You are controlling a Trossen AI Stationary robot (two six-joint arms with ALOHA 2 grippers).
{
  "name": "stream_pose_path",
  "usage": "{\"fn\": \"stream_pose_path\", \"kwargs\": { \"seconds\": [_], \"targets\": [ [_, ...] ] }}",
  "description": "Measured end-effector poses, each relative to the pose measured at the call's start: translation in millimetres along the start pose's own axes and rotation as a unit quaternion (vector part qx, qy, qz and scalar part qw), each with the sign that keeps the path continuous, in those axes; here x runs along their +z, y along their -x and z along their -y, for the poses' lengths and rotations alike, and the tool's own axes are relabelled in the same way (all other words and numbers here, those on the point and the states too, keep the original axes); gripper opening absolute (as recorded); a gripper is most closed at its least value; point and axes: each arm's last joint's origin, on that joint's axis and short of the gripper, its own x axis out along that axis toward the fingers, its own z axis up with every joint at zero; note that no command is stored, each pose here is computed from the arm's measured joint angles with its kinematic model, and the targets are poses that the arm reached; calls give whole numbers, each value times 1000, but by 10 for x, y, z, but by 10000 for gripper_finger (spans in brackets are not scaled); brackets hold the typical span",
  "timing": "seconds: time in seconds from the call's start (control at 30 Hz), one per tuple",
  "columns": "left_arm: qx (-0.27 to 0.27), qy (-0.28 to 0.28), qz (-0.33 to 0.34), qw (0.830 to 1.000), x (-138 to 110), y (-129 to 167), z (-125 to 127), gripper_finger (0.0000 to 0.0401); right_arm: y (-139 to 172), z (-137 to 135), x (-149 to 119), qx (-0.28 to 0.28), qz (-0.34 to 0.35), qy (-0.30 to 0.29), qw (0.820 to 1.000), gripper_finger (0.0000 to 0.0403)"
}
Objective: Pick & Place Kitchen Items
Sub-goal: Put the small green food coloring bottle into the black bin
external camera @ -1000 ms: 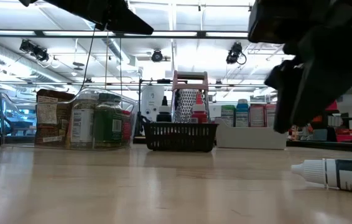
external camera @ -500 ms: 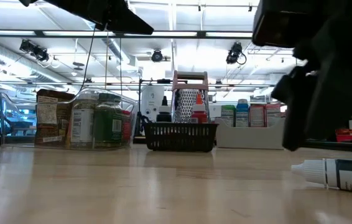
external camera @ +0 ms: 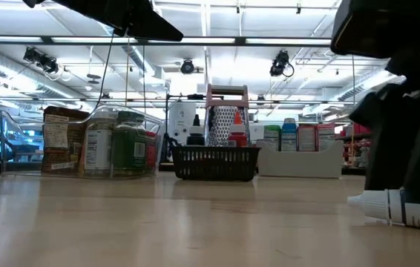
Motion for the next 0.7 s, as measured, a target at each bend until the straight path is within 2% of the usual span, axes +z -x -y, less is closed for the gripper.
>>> {"fn": "stream_pose_path", "kwargs": {
  "seconds": [0.43,0.7],
  "targets": [
    [0,0,0,1000,0,0,0,110,-19,41,-9,-12,-12,13,1000,197],
    [0,0,0,1000,1,0,0,110,-74,203,36,-23,-28,19,999,152]
  ]
}}
